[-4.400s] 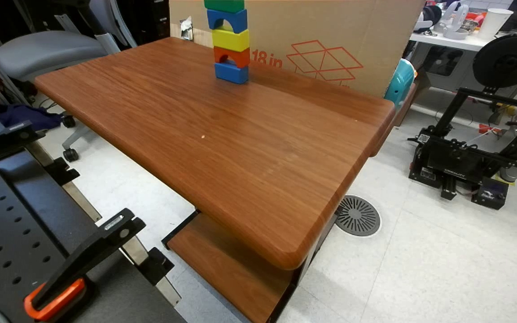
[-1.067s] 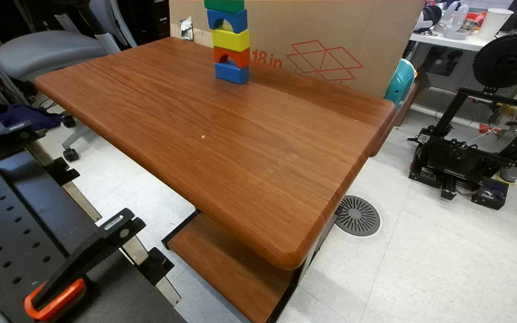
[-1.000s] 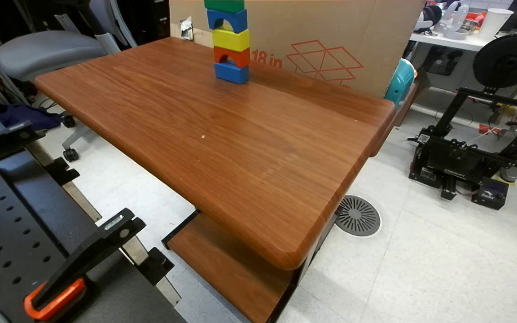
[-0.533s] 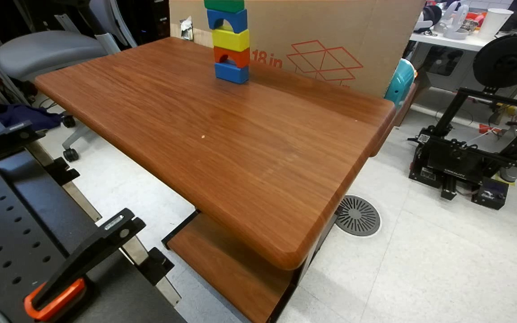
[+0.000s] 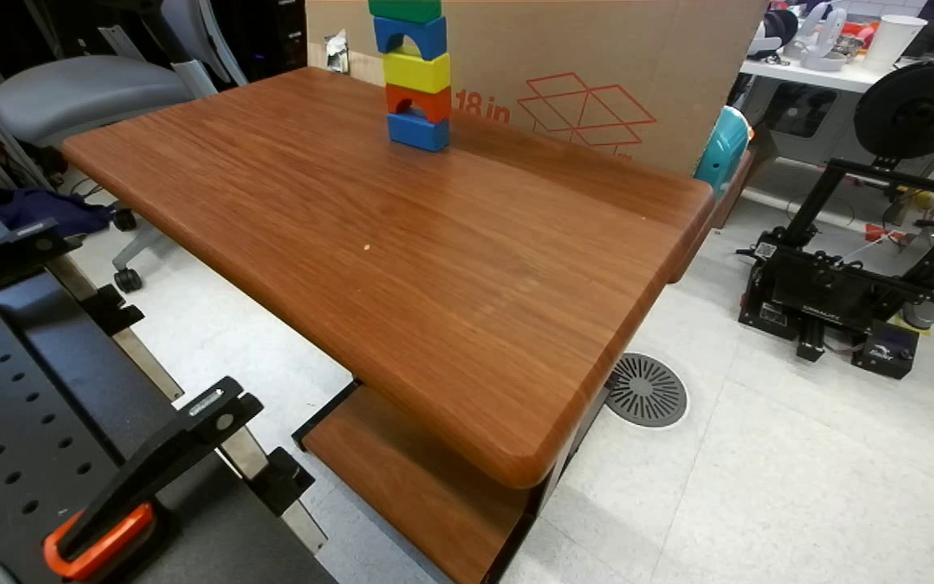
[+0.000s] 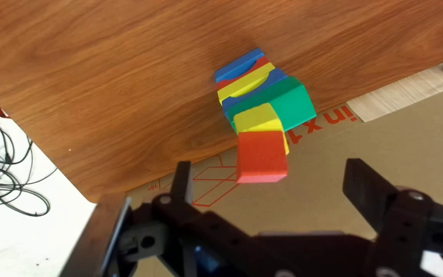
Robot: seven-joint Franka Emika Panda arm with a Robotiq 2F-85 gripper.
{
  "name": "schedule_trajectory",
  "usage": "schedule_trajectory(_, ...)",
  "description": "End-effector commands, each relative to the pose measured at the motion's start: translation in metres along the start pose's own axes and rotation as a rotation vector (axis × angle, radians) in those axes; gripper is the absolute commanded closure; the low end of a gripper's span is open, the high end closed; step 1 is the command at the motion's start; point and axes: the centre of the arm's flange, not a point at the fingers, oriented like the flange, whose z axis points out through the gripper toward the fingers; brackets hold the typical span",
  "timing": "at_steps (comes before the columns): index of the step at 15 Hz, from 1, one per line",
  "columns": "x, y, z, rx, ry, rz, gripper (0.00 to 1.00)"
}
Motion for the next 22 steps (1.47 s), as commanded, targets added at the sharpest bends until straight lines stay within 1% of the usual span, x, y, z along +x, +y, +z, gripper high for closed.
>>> schedule_trajectory(1, 0.012, -0.012, 0.007, -0.002, -0.021, -0.007, 0.00)
schedule_trajectory(6, 0.016, -0.018, 0.016, -0.009, -0.027, -0.013, 0.00)
schedule_trajectory(7, 0.017, -0.020, 0.018, -0.009, -0.028, -0.014, 0.25)
schedule_trajectory(8, 0.017, -0.021, 0.018, -0.010, -0.027, -0.015, 0.26)
schedule_trajectory(11, 0.016, -0.026, 0.020, -0.009, -0.022, -0.023, 0.51)
schedule_trajectory(13, 0.015, -0.028, 0.018, -0.007, -0.019, -0.027, 0.65)
schedule_trajectory(16, 0.015, -0.029, 0.013, -0.004, -0.014, -0.030, 0.88)
schedule_trajectory(17, 0.015, -0.028, 0.012, -0.004, -0.011, -0.029, 0.92)
schedule_trajectory(22, 0.017, -0.026, 0.006, -0.005, -0.004, -0.026, 0.92)
